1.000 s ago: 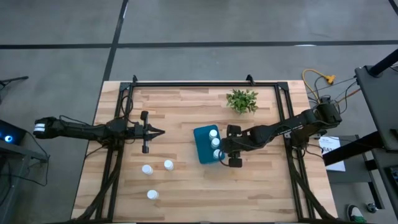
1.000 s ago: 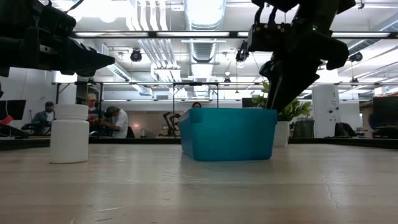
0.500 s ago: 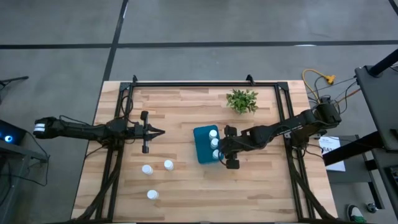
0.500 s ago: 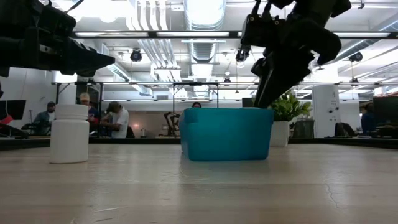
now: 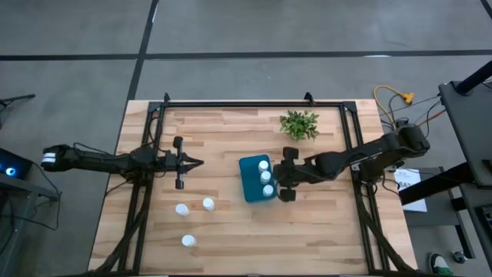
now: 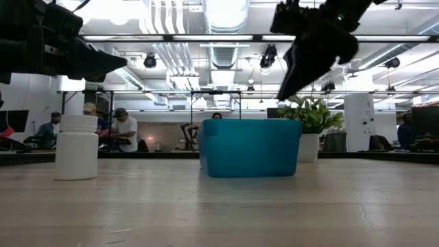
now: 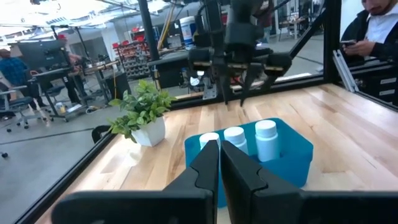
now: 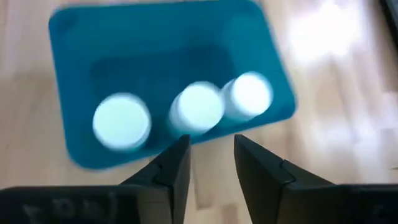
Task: Pick and place pill bottles into a basket
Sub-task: Put the white pill bottle into the blue bin
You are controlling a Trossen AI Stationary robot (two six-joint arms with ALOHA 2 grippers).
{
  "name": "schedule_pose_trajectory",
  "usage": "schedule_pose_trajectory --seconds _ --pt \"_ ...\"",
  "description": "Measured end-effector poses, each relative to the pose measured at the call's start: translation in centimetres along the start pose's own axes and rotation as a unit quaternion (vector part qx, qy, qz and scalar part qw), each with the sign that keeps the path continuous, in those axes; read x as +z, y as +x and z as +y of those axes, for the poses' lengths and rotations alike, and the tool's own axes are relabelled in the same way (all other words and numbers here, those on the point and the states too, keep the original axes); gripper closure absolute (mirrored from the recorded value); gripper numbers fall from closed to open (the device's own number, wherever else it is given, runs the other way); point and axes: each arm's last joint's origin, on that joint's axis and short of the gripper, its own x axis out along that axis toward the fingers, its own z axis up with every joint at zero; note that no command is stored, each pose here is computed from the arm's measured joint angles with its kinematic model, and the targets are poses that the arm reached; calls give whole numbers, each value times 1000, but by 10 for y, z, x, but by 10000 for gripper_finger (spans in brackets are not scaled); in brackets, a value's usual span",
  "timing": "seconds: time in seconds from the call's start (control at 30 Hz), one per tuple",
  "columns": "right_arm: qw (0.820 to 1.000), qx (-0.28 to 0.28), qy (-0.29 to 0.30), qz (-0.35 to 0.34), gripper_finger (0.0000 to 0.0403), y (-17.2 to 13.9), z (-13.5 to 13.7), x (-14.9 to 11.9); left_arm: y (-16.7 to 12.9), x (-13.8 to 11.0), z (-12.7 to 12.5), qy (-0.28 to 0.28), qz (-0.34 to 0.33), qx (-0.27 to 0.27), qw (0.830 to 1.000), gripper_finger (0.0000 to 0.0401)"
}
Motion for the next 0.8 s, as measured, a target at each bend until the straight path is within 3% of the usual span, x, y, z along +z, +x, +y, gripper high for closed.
schedule_pose_trajectory --seconds 0.17,0.47,0.8 --pt "998 -30 2 -56 296 -10 -4 10 1 2 0 -1 3 0 1000 401" --pt "989 -33 -5 -147 306 -22 -10 27 9 7 1 0 27 -5 1000 397" --pt "989 -48 2 -142 307 -20 -20 28 23 13 -1 1 53 -26 998 307"
